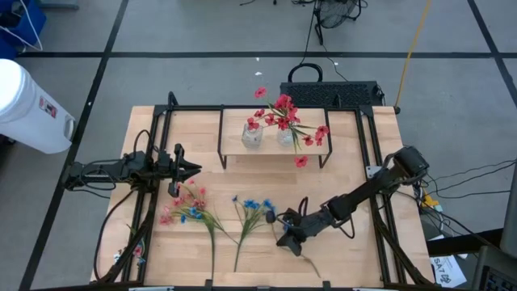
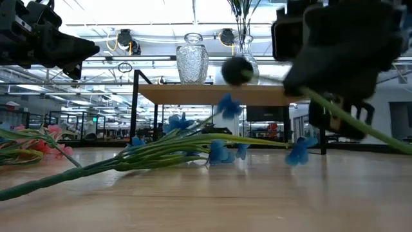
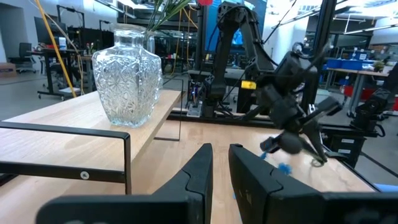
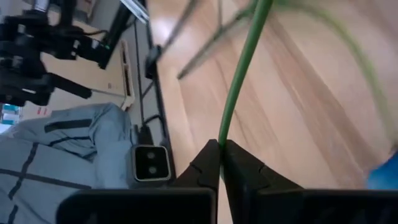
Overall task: Pick and place flowers into a vace then onto a shelf
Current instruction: Put the black tulip into the left transparent vase on the shelf
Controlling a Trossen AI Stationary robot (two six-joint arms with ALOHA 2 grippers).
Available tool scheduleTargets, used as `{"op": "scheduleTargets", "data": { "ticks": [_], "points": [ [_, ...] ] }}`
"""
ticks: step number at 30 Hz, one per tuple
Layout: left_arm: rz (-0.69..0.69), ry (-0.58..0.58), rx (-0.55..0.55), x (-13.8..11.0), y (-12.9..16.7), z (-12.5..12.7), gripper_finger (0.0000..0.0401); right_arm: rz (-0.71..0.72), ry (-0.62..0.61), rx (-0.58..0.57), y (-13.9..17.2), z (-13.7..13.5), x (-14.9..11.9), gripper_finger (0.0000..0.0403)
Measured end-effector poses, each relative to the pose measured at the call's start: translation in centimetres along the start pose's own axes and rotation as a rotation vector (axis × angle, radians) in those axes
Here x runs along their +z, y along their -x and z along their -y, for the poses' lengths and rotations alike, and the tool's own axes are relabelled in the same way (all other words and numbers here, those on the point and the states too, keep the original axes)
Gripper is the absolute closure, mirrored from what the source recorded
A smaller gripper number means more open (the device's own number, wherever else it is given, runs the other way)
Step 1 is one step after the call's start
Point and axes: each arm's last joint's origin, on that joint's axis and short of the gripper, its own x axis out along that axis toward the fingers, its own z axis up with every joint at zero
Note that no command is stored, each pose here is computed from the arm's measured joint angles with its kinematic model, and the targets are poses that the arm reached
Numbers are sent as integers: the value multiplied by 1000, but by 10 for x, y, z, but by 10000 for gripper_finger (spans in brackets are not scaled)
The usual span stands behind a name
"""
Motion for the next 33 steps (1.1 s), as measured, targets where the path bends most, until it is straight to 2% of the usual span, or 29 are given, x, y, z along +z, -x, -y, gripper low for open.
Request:
{"op": "scheduleTargets", "data": {
  "ticks": [10, 14, 22, 28, 31, 33],
  "points": [
    [0, 0, 0, 0, 0, 0, 343, 280, 302, 40, 41, -38, 27, 402],
    [0, 0, 0, 0, 0, 0, 343, 404, 457, 2, 58, -49, 38, 402],
    [0, 0, 0, 0, 0, 0, 343, 548, 631, -34, 73, -50, 71, 402],
    [0, 0, 0, 0, 0, 0, 343, 676, 778, -18, 79, -57, 84, 403],
    [0, 0, 0, 0, 0, 0, 343, 712, 870, -53, 82, -72, 94, 403],
    [0, 0, 0, 0, 0, 0, 343, 732, 926, -129, 83, -82, 103, 403]
  ]
}}
